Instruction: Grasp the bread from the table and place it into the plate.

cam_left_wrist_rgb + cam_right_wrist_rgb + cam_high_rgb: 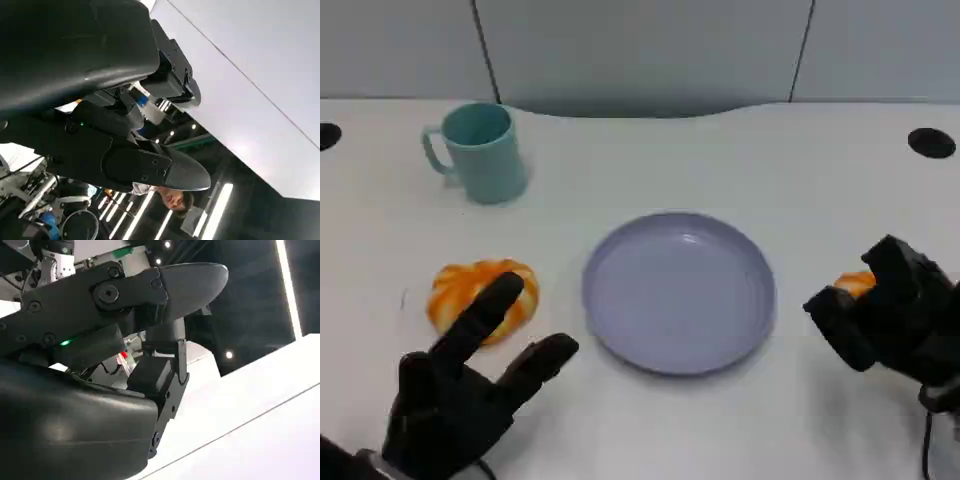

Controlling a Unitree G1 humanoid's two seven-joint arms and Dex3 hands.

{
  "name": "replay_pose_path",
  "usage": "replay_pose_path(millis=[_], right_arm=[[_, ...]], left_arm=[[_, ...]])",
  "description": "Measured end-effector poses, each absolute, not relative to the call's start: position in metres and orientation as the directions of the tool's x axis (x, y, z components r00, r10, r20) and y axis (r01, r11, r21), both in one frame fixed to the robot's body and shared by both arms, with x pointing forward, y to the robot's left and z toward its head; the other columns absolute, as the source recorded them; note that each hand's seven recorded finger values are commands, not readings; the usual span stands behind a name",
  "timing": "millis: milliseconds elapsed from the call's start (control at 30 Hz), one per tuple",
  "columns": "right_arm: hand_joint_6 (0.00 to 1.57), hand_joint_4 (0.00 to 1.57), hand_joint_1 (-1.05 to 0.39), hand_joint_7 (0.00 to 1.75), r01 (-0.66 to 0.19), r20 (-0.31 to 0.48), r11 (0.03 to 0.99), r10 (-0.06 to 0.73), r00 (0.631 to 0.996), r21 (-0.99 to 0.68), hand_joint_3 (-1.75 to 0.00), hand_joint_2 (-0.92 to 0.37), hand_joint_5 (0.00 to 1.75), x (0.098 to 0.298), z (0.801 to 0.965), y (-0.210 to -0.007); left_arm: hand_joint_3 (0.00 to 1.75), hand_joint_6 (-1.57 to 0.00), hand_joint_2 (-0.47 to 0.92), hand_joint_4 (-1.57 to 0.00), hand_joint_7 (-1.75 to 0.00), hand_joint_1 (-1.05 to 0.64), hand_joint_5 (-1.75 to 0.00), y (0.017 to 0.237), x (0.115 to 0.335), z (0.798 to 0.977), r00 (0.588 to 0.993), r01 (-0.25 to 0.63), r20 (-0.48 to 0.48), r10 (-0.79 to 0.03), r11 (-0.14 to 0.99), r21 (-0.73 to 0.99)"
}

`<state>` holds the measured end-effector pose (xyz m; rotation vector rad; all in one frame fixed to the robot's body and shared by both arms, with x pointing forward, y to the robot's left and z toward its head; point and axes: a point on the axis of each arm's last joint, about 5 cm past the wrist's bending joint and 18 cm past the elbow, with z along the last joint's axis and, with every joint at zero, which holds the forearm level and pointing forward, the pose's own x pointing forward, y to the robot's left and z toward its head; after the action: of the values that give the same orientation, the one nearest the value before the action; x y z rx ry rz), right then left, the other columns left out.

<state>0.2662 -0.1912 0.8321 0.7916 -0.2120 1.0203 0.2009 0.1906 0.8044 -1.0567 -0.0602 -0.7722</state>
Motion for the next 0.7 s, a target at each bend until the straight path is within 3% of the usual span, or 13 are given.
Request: replay_pose_path(millis=[67,200,233,367,433,500,667,700], right_arm=[[0.93,0.98,-0.63,1.27,-0.853,0.537,0.333,0.669,0.514,0.403,-0.29,-0.92,1.74,0.269,0.837,-0.192],[0.90,0.97,-0.60,1.23,-0.840,0.573,0.385,0.614,0.542,0.383,-0.34,-0.92,1.75,0.268,0.836,-0.187],[0.97,0.98,-0.61,1.17,-0.835,0.590,0.387,0.591,0.550,0.391,-0.31,-0.92,1.75,0.267,0.834,-0.184],[1.06,0.98,-0.59,0.88,-0.848,0.563,0.295,0.645,0.517,0.440,-0.25,-0.92,1.70,0.268,0.832,-0.180],[1.09,1.00,-0.57,0.81,-0.849,0.555,0.245,0.666,0.499,0.469,-0.24,-0.92,1.55,0.269,0.832,-0.180],[1.12,1.06,-0.56,0.75,-0.843,0.560,0.238,0.656,0.506,0.483,-0.20,-0.92,1.45,0.269,0.831,-0.180],[1.19,1.13,-0.56,0.73,-0.817,0.561,0.217,0.632,0.534,0.534,-0.13,-0.92,1.42,0.270,0.831,-0.176],[1.11,1.09,-0.55,0.79,-0.808,0.556,0.215,0.629,0.544,0.548,-0.20,-0.92,1.45,0.270,0.831,-0.175]], left_arm=[[0.12,-0.54,0.92,-0.59,-0.01,-0.81,-0.43,0.191,0.201,0.803,0.738,0.597,0.395,-0.547,0.255,-0.761],[0.11,-0.53,0.92,-0.60,-0.01,-0.81,-0.43,0.192,0.202,0.803,0.738,0.598,0.390,-0.551,0.266,-0.756],[0.11,-0.53,0.92,-0.59,0.00,-0.81,-0.43,0.193,0.203,0.803,0.739,0.599,0.389,-0.550,0.271,-0.754],[0.12,-0.51,0.92,-0.58,0.00,-0.80,-0.42,0.193,0.203,0.801,0.751,0.591,0.382,-0.538,0.291,-0.753],[0.14,-0.52,0.92,-0.58,0.00,-0.81,-0.41,0.193,0.202,0.799,0.758,0.583,0.377,-0.532,0.296,-0.756],[0.15,-0.52,0.92,-0.58,0.00,-0.81,-0.41,0.194,0.202,0.800,0.761,0.586,0.378,-0.527,0.308,-0.750],[0.10,-0.57,0.92,-0.64,-0.02,-0.80,-0.44,0.195,0.202,0.802,0.769,0.589,0.375,-0.518,0.347,-0.730],[0.05,-0.61,0.88,-0.65,-0.03,-0.80,-0.50,0.196,0.202,0.805,0.783,0.587,0.368,-0.502,0.398,-0.705]])
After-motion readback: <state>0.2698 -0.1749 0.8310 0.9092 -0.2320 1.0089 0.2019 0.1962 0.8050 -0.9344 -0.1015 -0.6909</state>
